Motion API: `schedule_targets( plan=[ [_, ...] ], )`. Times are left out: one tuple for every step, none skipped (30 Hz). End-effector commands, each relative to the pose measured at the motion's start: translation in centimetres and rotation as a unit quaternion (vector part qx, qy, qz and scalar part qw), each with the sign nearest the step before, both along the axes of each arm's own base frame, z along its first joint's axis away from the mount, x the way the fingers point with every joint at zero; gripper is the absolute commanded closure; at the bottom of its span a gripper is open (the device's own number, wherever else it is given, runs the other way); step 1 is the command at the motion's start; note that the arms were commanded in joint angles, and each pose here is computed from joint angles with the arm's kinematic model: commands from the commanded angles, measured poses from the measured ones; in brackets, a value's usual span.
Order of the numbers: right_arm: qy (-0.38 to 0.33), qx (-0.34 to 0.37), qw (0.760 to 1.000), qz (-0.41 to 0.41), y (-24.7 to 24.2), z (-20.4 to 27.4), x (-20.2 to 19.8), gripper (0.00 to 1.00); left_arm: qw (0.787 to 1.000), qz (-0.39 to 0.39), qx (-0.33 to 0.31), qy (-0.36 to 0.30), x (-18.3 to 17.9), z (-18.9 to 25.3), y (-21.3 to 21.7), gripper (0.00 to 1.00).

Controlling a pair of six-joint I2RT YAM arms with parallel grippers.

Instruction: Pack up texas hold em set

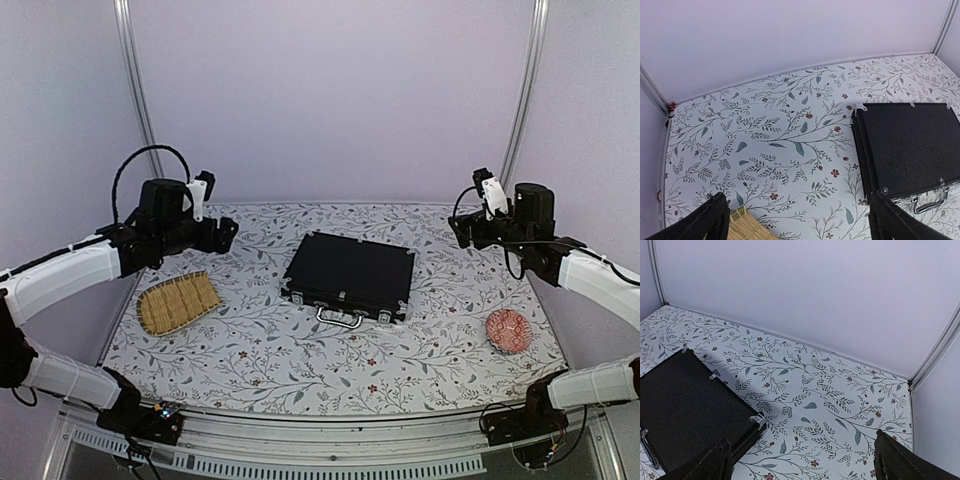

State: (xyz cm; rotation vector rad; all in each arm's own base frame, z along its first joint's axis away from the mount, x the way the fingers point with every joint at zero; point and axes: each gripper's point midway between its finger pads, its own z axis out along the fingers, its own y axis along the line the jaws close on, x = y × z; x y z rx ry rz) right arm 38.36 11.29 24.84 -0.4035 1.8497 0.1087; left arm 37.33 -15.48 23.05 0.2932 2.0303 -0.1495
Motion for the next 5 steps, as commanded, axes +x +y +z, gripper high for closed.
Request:
schedule_targets(
  plan=[
    [-0.005, 0.009, 1.0, 0.006, 0.15, 0.14, -0.09, 0.01, 1.0, -0.002, 0.002, -0.015, 0.0, 0.46, 0.39, 0.03],
    [-0.005, 0.01, 1.0, 0.012, 0.35, 0.15, -0.19, 0.01, 1.0, -0.001, 0.003, -0.014, 0.03, 0.39, 0.39, 0.03],
    [-0.002, 0.011, 1.0, 0.019, 0.55, -0.06, -0.33, 0.01, 1.0, -0.002, 0.003, -0.014, 0.06, 0.39, 0.35, 0.03],
    [0.0, 0.012, 1.0, 0.025, 0.73, -0.13, -0.45, 0.01, 1.0, -0.004, 0.003, -0.011, 0.05, 0.28, 0.29, 0.03],
    [0.001, 0.013, 1.0, 0.028, 0.83, -0.23, -0.52, 0.01, 1.0, -0.005, 0.003, -0.01, 0.05, 0.24, 0.22, 0.03]
  ],
)
